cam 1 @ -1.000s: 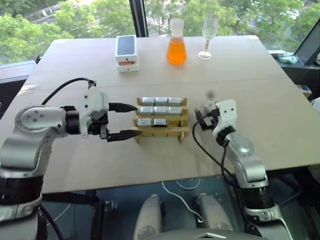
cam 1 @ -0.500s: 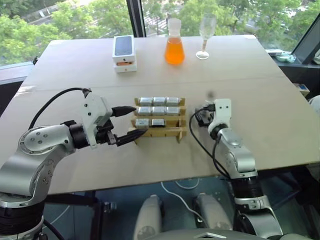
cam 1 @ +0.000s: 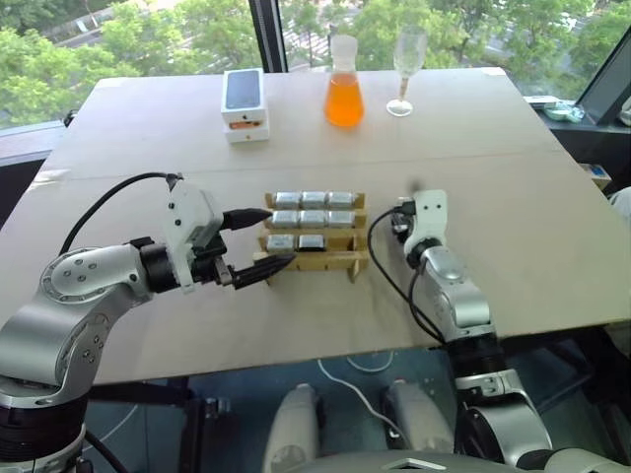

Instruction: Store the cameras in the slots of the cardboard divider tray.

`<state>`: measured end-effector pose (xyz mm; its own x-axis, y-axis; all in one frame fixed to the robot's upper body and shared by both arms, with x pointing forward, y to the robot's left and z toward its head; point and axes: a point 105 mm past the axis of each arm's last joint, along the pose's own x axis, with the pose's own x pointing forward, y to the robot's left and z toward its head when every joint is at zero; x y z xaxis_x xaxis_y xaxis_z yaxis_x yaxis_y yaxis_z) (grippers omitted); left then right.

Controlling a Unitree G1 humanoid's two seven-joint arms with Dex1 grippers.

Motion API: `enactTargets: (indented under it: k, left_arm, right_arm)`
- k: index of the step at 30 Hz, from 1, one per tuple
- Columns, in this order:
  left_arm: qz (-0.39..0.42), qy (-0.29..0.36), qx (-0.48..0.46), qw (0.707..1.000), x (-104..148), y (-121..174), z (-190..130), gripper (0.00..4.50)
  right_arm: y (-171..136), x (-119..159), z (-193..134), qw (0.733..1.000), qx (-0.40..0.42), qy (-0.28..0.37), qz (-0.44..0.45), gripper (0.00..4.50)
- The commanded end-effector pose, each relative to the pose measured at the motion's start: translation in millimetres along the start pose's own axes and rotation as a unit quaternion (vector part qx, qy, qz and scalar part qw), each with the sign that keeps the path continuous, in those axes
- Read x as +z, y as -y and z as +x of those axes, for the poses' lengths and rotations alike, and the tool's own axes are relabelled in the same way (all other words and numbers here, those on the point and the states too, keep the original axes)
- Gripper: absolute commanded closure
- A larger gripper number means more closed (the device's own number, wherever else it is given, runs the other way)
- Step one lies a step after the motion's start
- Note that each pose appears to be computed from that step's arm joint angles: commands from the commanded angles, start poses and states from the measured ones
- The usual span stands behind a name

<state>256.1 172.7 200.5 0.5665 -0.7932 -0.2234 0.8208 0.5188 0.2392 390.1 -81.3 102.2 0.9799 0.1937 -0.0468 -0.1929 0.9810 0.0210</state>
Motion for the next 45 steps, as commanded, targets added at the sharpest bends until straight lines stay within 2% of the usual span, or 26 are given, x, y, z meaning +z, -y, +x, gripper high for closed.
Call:
enactTargets:
  k: [1, 3, 5, 7, 9, 15, 16, 18, 22, 25, 28, 31, 34, 36, 43, 45]
  left_arm:
    - [0.011, 0.006, -0.008, 1.000, 5.8, 5.3, -1.1, 0.47]
    - [0.004, 0.009, -0.013, 1.000, 5.2, 7.6, -2.3, 0.47]
    - [-0.006, 0.005, -0.028, 1.000, 1.2, 11.3, -6.6, 0.47]
    - [-0.005, -0.010, -0.035, 0.999, -7.8, 9.0, -12.6, 0.47]
    - [-0.005, -0.026, -0.066, 0.997, -14.1, 12.2, -18.9, 0.47]
    - [0.001, -0.051, -0.099, 0.994, -20.9, 3.7, -32.4, 0.47]
    - [0.002, -0.053, -0.099, 0.994, -22.2, 0.8, -35.2, 0.47]
    - [-0.002, -0.048, -0.102, 0.994, -21.9, -2.3, -40.8, 0.47]
    - [-0.003, -0.052, -0.094, 0.994, -25.2, -6.4, -46.5, 0.47]
    - [-0.007, -0.056, -0.089, 0.994, -27.7, -6.1, -51.1, 0.47]
    - [-0.009, -0.056, -0.086, 0.995, -28.1, -6.8, -53.3, 0.47]
    - [-0.009, -0.055, -0.085, 0.995, -27.9, -6.0, -53.7, 0.47]
    - [-0.003, -0.047, -0.099, 0.994, -26.7, 1.8, -52.6, 0.47]
    - [-0.004, -0.045, -0.102, 0.994, -26.2, 2.9, -52.8, 0.47]
    - [0.000, -0.042, -0.107, 0.993, -25.6, 2.3, -52.7, 0.47]
    - [0.000, -0.046, -0.108, 0.993, -27.5, 2.2, -52.5, 0.47]
  right_arm:
    - [0.6, 25.0, 2.2, 0.998, 0.010, 0.055, -0.034, 3.63]
    - [-1.7, 31.6, 1.8, 0.996, 0.032, 0.072, -0.043, 3.63]
    - [-17.2, 51.5, -3.1, 0.985, 0.116, 0.122, -0.046, 3.63]
    - [-32.5, 72.2, -12.9, 0.959, 0.215, 0.173, -0.059, 3.63]
    - [-45.7, 81.0, -23.1, 0.925, 0.316, 0.194, -0.082, 3.63]
    - [-69.7, 75.9, -47.7, 0.824, 0.528, 0.174, -0.109, 3.63]
    - [-74.4, 71.9, -53.1, 0.798, 0.566, 0.166, -0.120, 3.63]
    - [-77.8, 59.5, -55.1, 0.762, 0.617, 0.137, -0.146, 3.63]
    - [-75.2, 50.9, -58.0, 0.715, 0.674, 0.107, -0.149, 3.63]
    - [-73.8, 37.3, -51.4, 0.700, 0.680, 0.078, -0.202, 3.63]
    - [-76.8, 33.8, -44.4, 0.703, 0.676, 0.070, -0.210, 3.63]
    - [-78.7, 28.2, -36.2, 0.710, 0.663, 0.057, -0.230, 3.63]
    - [-78.0, 23.5, -20.7, 0.743, 0.627, 0.032, -0.234, 3.63]
    - [-77.3, 24.2, -17.0, 0.750, 0.619, 0.029, -0.230, 3.63]
    - [-73.4, 23.9, -17.6, 0.748, 0.624, 0.025, -0.222, 3.63]
    - [-73.8, 24.2, -19.4, 0.746, 0.631, 0.023, -0.211, 2.62]
